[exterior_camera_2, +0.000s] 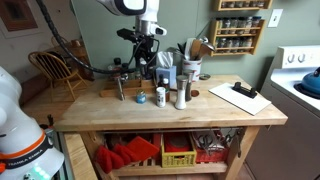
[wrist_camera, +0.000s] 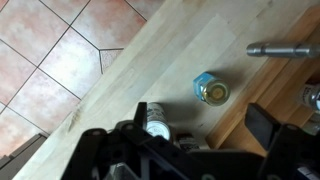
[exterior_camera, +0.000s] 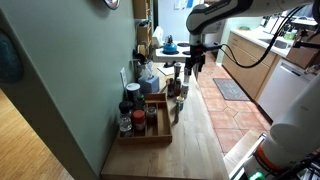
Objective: Pick up the white container from the tray and put it on the table
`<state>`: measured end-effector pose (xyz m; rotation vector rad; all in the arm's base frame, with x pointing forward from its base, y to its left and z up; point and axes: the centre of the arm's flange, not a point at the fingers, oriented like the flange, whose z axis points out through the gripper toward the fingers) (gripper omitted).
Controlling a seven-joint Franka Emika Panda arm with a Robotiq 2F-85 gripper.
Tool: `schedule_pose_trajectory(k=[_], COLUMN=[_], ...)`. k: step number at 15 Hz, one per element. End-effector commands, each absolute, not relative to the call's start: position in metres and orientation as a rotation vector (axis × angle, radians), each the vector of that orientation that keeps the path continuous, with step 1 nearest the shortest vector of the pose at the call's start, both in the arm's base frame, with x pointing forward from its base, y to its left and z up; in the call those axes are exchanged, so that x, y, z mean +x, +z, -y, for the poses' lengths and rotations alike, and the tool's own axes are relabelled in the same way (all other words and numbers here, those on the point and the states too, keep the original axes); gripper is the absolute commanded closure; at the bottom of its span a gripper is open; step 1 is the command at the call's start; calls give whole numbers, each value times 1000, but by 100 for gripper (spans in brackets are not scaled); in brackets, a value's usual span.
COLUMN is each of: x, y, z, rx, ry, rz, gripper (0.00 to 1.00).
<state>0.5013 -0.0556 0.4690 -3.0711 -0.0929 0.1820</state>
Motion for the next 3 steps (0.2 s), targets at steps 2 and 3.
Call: schedule_pose_trajectory(k=[2,3], x=[495,495], y=[479,481], z=[45,42], rx=[-3078,-3080], ry=[190,191], rz=[222,251], gripper=[0,0])
